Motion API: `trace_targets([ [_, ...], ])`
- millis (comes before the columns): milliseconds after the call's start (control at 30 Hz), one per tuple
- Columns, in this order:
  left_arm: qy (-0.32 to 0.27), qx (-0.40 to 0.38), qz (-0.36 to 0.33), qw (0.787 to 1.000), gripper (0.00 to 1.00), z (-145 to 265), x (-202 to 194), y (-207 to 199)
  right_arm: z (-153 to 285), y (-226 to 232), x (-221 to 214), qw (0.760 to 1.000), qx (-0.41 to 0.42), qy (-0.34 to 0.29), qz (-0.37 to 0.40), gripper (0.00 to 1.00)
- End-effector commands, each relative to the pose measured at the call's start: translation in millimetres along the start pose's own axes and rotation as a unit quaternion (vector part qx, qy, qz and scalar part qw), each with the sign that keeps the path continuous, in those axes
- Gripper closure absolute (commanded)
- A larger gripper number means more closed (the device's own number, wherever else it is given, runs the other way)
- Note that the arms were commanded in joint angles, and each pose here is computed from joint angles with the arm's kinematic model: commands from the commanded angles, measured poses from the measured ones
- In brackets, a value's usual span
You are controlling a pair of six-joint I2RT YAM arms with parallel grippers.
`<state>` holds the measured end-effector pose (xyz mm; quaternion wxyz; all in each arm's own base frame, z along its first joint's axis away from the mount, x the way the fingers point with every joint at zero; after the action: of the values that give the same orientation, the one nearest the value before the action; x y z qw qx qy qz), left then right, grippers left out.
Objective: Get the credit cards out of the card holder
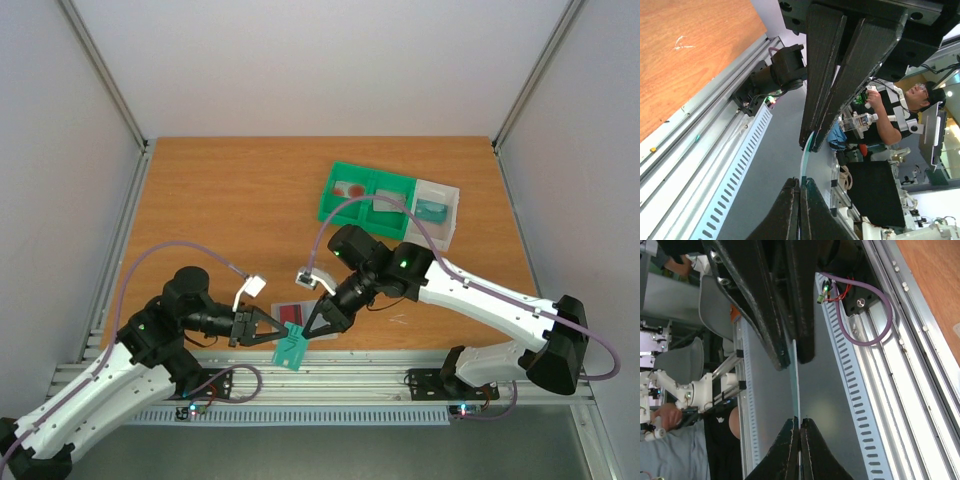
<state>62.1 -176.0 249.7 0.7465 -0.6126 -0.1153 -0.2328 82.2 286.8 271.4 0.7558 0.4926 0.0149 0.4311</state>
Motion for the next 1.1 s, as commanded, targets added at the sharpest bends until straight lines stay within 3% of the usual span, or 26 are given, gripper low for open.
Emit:
trace_targets([
  [0,-0.02,0.012,-0.03,0.999,0.78,3.1,6.4,-5.1,1.9,-0.2,4.8,1.0,0.006,-0.024,0.004,0.99],
  [67,-0.044,0.049,-0.03,0.997,0.51,8.6,9.3,-2.6,0.6,-6.2,5.7,1.0,-0.002,-0.031,-0.005,0.99],
  [133,-0.074,0.108,-0.024,0.991,0.33,17.3,11.8,4.0,3.5,-13.1,8.0,0.999,-0.017,-0.046,-0.016,0.99],
  [333,-0.143,0.205,-0.035,0.968,0.01,34.9,23.1,14.2,44.6,-50.2,18.4,0.982,-0.077,-0.147,-0.092,0.99],
  [633,-0.153,0.276,-0.03,0.948,0.01,34.5,34.5,34.9,118.5,-99.2,20.3,0.925,-0.146,-0.287,-0.201,0.99],
  [900,-0.136,0.322,0.015,0.937,0.01,22.2,33.3,71.5,179.2,-146.1,12.3,0.849,-0.244,-0.376,-0.278,0.99],
  [1067,-0.128,0.355,0.042,0.925,0.01,17.2,29.0,95.2,214.7,-172.2,2.5,0.797,-0.337,-0.398,-0.305,0.99],
])
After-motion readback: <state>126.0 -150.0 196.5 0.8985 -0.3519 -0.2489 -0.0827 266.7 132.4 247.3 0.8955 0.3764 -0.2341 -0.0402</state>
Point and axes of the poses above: each gripper's point midway between its finger pads, its own z axis back along the fingers, its own y axis along the line the jaws close on, x = y × z, the point moved 6 cm from there along z, back along the fingers
